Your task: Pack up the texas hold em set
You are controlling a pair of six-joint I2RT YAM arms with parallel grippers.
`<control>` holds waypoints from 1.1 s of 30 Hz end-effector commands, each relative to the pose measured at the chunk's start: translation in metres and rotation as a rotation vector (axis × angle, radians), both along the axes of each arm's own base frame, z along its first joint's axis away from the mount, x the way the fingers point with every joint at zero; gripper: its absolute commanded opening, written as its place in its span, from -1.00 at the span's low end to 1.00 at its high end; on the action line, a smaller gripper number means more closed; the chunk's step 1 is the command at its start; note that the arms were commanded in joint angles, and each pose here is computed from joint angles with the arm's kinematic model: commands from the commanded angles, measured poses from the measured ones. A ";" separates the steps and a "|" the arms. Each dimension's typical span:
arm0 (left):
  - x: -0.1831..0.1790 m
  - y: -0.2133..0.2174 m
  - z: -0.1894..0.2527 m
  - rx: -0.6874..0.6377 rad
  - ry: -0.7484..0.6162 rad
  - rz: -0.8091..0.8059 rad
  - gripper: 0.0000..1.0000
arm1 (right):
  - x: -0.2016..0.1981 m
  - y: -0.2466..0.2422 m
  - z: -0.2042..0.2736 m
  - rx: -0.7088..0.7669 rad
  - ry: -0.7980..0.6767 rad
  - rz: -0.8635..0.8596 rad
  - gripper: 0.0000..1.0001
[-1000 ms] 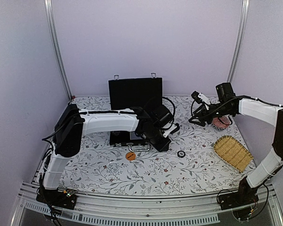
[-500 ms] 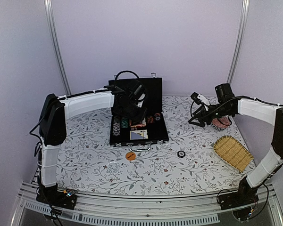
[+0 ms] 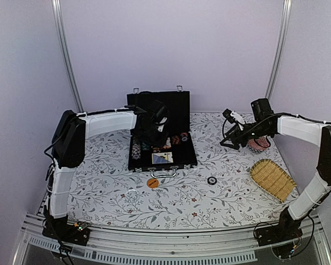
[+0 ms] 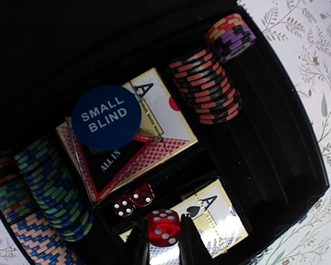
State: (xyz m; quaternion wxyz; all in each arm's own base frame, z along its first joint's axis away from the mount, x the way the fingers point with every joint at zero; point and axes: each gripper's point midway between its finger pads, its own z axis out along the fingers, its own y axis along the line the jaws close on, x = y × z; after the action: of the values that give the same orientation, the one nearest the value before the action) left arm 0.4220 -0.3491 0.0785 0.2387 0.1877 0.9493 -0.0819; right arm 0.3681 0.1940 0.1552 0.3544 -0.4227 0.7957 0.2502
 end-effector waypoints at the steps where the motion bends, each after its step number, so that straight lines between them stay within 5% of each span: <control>1: 0.002 0.002 -0.010 -0.002 0.030 0.005 -0.70 | 0.000 0.002 -0.009 -0.008 0.020 0.012 0.43; 33: 0.013 -0.006 -0.049 0.029 0.064 -0.002 -0.57 | -0.001 0.001 -0.021 -0.034 0.043 0.023 0.44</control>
State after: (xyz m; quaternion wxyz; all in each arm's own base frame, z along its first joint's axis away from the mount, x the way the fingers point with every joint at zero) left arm 0.4290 -0.3585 0.0316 0.2037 0.1930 0.9565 -0.0798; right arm 0.3689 0.1928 0.1384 0.3365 -0.4276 0.8020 0.2465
